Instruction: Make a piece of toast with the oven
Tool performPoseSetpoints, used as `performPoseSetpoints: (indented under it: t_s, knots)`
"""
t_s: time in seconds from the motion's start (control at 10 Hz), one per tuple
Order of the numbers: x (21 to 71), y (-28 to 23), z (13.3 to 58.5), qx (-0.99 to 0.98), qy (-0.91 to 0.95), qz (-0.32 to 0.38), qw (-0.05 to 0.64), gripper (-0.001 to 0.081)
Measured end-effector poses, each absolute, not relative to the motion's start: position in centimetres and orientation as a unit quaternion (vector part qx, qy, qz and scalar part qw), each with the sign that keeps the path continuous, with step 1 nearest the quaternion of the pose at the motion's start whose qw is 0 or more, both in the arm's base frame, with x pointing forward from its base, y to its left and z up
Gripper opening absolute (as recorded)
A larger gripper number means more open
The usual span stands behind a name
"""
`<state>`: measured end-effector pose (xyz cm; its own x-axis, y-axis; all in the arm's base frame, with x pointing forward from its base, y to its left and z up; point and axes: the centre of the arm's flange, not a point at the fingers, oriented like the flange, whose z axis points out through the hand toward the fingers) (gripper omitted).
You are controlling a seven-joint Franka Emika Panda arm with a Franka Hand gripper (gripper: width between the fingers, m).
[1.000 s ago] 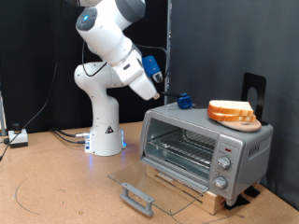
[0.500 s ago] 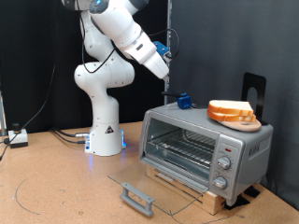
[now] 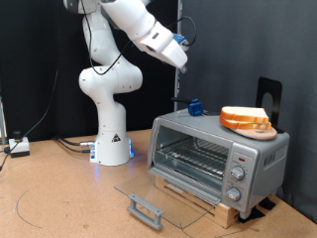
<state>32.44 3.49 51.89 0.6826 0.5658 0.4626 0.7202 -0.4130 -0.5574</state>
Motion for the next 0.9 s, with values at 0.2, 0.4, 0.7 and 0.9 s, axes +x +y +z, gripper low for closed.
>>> performPoseSetpoints:
  t_s: [0.2,0.4,0.7,0.9]
  knots:
    - [30.6,5.3,53.1,-0.85,-0.374,-0.1,0.359,0.0807]
    - [28.6,7.3,54.2,-0.874,-0.345,-0.119,0.321,0.0807]
    - [27.5,7.4,54.0,-0.884,-0.328,-0.134,0.304,0.0807]
    - [26.1,8.2,53.5,-0.897,-0.314,-0.134,0.282,0.0807]
